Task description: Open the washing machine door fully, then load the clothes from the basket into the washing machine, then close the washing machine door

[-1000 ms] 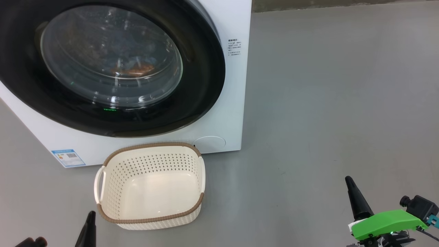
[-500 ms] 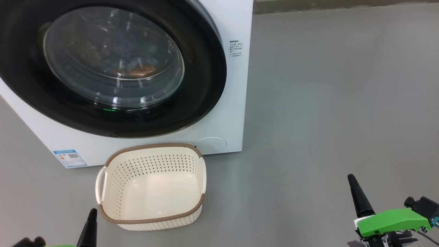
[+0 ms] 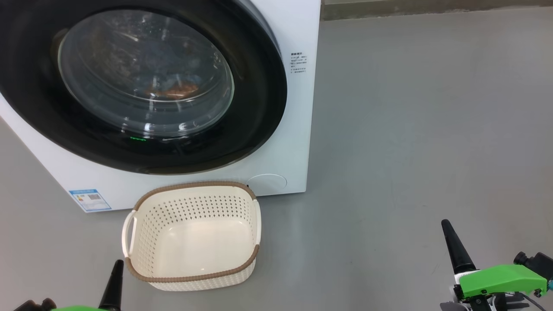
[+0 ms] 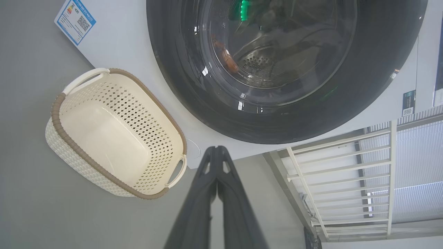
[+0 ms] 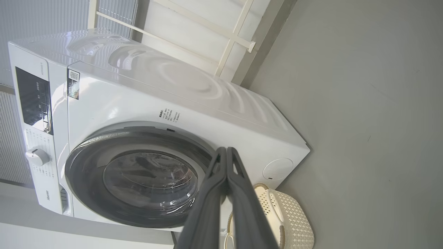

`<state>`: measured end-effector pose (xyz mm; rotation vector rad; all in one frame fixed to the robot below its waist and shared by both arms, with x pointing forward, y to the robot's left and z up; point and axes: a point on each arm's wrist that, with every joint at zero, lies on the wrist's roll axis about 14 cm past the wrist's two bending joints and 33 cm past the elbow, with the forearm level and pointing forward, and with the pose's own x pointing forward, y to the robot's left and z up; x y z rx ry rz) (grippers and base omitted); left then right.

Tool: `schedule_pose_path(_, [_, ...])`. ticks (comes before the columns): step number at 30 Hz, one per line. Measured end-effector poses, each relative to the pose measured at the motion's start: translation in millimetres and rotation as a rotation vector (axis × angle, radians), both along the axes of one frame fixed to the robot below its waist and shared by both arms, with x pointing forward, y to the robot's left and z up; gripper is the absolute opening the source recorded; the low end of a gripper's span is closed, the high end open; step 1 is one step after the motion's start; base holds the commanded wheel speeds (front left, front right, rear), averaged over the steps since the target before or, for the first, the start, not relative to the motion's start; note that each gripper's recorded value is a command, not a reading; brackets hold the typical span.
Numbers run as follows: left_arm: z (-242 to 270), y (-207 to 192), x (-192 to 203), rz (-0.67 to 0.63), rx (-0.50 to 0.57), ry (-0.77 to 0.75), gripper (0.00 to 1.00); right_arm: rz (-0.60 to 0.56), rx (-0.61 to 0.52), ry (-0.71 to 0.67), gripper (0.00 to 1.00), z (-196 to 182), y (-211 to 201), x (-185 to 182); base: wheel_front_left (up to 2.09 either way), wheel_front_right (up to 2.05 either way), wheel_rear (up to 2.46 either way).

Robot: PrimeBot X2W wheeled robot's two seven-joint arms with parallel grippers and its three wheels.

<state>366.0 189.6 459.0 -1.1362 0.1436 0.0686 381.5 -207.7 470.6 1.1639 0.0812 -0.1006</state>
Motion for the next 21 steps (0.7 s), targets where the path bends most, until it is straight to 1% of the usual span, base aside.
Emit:
schedule_pose_path(11, [5.9, -1.6, 3.7, 0.015, -0.120, -0.013, 0.00, -0.009, 0.099, -0.019, 0.00, 5.8, -0.2, 1.2, 0.00, 0.00, 0.00])
schedule_pose_path(13, [6.9, -1.2, 4.0, 0.019, -0.145, -0.015, 0.00, -0.012, 0.134, -0.024, 0.00, 7.1, -0.2, 1.4, 0.00, 0.00, 0.00])
schedule_pose_path(21, [9.9, -1.3, 4.9, 0.027, -0.224, -0.022, 0.00, -0.011, 0.214, -0.039, 0.00, 11.1, 2.3, 2.2, 0.00, 0.00, 0.00])
